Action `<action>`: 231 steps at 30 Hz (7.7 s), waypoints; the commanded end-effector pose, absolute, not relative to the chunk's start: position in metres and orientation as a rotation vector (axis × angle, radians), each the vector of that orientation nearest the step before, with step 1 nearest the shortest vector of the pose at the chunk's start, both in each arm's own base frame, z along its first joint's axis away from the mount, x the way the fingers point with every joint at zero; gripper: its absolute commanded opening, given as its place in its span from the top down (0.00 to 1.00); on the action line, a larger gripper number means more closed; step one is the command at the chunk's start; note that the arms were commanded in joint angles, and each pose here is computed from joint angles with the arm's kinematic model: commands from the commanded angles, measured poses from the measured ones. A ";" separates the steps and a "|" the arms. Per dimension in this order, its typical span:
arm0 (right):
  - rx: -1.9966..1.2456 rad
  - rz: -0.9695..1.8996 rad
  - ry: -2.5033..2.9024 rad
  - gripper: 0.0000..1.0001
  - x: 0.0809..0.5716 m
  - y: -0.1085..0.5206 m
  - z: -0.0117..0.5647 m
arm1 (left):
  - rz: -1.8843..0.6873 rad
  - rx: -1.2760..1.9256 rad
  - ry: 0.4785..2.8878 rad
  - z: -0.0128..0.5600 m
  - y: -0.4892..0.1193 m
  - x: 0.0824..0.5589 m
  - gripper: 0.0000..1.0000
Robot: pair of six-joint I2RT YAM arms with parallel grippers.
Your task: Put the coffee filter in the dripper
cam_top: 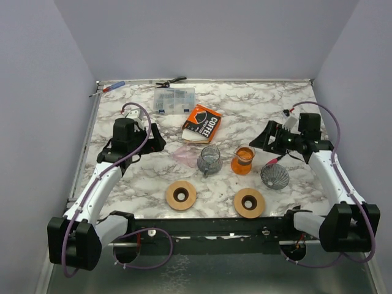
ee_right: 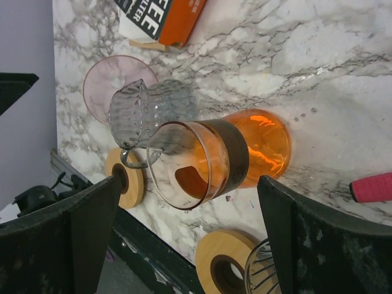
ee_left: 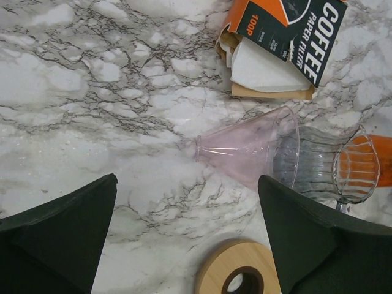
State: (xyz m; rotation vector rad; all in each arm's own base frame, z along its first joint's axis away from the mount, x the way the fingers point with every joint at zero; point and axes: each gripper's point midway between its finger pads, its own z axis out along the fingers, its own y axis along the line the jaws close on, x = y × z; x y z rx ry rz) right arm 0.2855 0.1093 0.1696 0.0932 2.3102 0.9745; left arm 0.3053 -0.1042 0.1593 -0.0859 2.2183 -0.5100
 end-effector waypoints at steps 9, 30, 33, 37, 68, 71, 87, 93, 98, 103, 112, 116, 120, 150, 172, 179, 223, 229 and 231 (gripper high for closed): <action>0.005 0.780 2.481 0.13 0.278 0.123 0.145 | -0.439 -0.095 2.268 0.143 -0.094 0.296 0.01; -0.025 0.778 2.541 0.60 0.288 0.143 0.126 | -0.439 -0.108 2.287 0.136 -0.093 0.293 0.01; -0.035 0.738 2.544 0.63 0.294 0.144 0.128 | -0.439 -0.107 2.287 0.136 -0.094 0.293 0.01; -0.039 0.646 2.538 0.69 0.305 0.142 0.128 | -0.441 -0.108 2.292 0.135 -0.094 0.293 0.01; 0.137 0.043 2.411 0.85 0.391 0.068 0.148 | -0.437 -0.106 2.281 0.138 -0.093 0.293 0.01; 0.147 0.041 2.393 0.84 0.397 0.065 0.158 | -0.442 -0.106 2.283 0.138 -0.094 0.294 0.01; 0.065 0.399 2.228 0.22 0.353 0.103 0.216 | -0.630 -0.151 2.281 0.142 -0.116 0.305 0.01; 0.011 0.620 2.194 0.18 0.319 0.128 0.220 | -0.800 -0.197 2.328 0.126 -0.151 0.290 0.01; -0.020 0.723 2.189 0.17 0.300 0.139 0.214 | -0.717 -0.274 2.436 0.096 -0.154 0.264 0.02; -0.022 0.743 2.202 0.17 0.295 0.141 0.207 | -0.497 -0.407 2.530 0.066 -0.135 0.235 0.06; -0.030 0.785 2.216 0.17 0.297 0.147 0.201 | -0.291 -0.404 2.575 0.051 -0.134 0.196 0.18; -0.032 0.796 2.232 0.17 0.298 0.149 0.195 | -0.217 -0.357 2.587 0.050 -0.140 0.178 0.18; -0.033 0.804 2.243 0.17 0.297 0.150 0.189 | -0.200 -0.287 2.634 0.041 -0.151 0.161 0.17; -0.050 0.993 2.250 0.17 0.282 0.170 0.193 | -0.552 -0.036 2.372 0.107 -0.217 0.181 1.00; -0.339 1.419 2.203 0.41 0.236 0.255 0.215 | -0.671 0.195 2.084 0.201 -0.296 0.243 1.00; -0.336 1.422 2.219 0.89 0.237 0.260 0.212 | -0.676 0.168 2.052 0.207 -0.290 0.243 0.98; -0.161 1.568 2.102 1.00 0.256 0.213 0.202 | -1.154 0.046 1.980 0.226 -0.243 0.262 0.01; -0.106 1.551 2.122 1.00 0.266 0.213 0.196 | -0.657 0.003 2.089 0.205 -0.185 0.284 0.01; -0.099 1.557 2.125 1.00 0.268 0.214 0.195 | -0.494 -0.006 2.116 0.200 -0.164 0.290 0.01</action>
